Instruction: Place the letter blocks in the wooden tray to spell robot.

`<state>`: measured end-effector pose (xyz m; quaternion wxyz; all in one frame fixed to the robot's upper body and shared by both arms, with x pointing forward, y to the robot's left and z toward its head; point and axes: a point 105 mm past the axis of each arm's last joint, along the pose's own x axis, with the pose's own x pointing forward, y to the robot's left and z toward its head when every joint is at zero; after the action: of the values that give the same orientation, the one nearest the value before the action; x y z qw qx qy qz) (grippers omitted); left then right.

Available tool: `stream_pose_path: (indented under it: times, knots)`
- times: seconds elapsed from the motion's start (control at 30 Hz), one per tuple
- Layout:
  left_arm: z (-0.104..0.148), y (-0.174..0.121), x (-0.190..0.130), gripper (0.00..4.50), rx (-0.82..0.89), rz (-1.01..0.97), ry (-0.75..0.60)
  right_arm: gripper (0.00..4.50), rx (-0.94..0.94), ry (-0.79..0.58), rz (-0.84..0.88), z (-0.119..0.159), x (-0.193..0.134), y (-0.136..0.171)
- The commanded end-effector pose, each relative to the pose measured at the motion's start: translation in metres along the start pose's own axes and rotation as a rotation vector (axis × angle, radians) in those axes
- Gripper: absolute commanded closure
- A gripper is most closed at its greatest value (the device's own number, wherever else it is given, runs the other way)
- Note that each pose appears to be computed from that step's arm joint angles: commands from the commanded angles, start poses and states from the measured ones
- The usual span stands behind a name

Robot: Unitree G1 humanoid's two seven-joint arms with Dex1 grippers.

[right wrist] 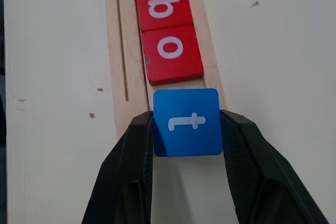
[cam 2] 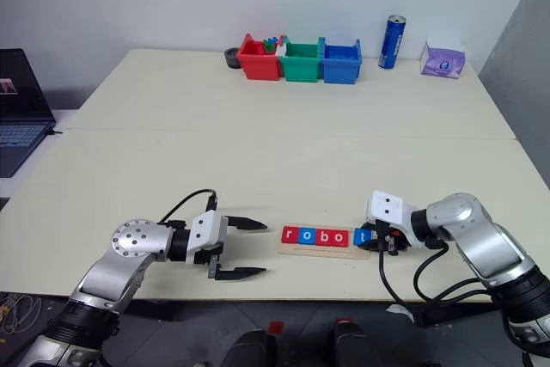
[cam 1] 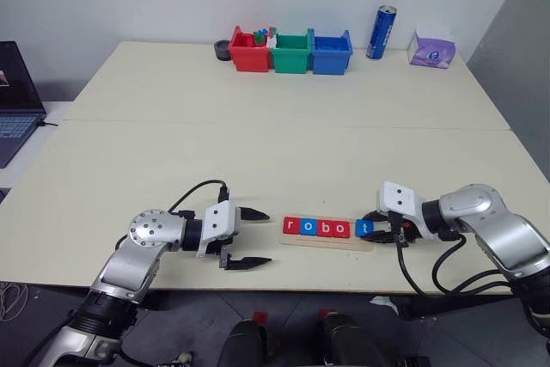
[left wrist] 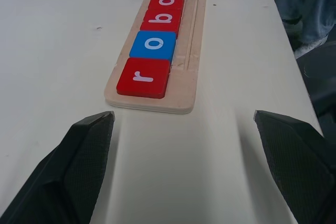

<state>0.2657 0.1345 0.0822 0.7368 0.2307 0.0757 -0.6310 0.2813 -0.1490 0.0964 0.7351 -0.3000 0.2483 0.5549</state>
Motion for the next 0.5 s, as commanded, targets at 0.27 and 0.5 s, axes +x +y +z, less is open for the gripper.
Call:
stream_pose_path:
  times: [0.27, 0.5]
  knots:
    - [0.0098, 0.0025, -0.0018, 0.0, 0.034, 0.021, -0.02, 3.04, -0.054, -0.021, 0.024, 0.0145, 0.0006, -0.0001]
    - [0.0164, 0.0043, 0.0008, 0.0, 0.022, 0.029, -0.05, 3.04, -0.055, -0.013, 0.031, 0.0137, 0.0037, 0.0014]
